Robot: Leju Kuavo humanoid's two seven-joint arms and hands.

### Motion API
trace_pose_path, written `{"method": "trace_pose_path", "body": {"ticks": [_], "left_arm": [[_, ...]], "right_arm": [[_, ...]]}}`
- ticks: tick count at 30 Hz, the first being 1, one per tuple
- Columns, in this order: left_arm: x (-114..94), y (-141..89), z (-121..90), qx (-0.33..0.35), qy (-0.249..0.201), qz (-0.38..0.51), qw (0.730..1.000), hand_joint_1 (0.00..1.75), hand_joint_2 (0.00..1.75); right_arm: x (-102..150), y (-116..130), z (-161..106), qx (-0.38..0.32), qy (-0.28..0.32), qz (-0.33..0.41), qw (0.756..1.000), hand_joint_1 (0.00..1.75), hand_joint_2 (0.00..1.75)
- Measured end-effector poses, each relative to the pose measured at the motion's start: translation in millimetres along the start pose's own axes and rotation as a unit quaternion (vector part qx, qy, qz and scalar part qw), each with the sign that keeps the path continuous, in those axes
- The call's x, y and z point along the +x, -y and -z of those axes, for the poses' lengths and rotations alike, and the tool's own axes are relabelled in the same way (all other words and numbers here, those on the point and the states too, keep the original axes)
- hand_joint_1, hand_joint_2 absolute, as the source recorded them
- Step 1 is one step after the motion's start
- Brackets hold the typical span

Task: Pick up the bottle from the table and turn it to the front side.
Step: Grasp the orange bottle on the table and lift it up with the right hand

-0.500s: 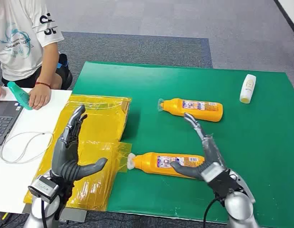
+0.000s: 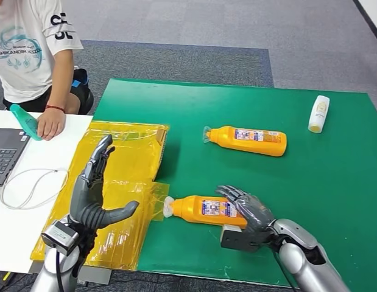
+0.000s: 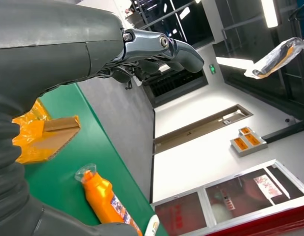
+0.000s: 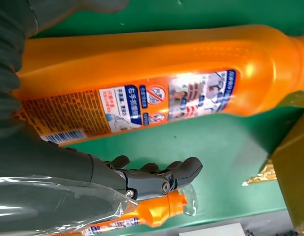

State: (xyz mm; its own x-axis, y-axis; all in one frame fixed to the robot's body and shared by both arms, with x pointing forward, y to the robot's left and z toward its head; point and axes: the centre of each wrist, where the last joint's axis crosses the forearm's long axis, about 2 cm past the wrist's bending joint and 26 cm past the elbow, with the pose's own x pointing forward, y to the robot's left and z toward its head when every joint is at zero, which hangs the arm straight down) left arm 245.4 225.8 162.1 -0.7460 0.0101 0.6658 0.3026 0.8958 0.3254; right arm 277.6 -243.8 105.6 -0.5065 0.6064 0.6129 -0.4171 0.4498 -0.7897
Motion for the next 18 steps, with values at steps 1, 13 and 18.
{"method": "trace_pose_path", "body": {"ticks": [1, 13, 18], "left_arm": [[-0.2, 0.0, -0.2, 0.000, 0.000, 0.000, 1.000, 0.00, 1.75], [-3.9, -0.1, -1.1, -0.005, 0.001, -0.014, 1.000, 0.00, 1.75], [-5.7, -1.1, 0.4, -0.008, 0.002, -0.016, 1.000, 0.00, 1.75]], "right_arm": [[-1.3, -0.1, -0.7, 0.002, -0.002, -0.002, 1.000, 0.00, 1.75], [-9.5, 4.3, -1.9, 0.041, -0.012, -0.020, 0.999, 0.00, 1.75], [-10.8, 7.3, 1.1, 0.054, -0.009, -0.027, 0.998, 0.00, 1.75]]}}
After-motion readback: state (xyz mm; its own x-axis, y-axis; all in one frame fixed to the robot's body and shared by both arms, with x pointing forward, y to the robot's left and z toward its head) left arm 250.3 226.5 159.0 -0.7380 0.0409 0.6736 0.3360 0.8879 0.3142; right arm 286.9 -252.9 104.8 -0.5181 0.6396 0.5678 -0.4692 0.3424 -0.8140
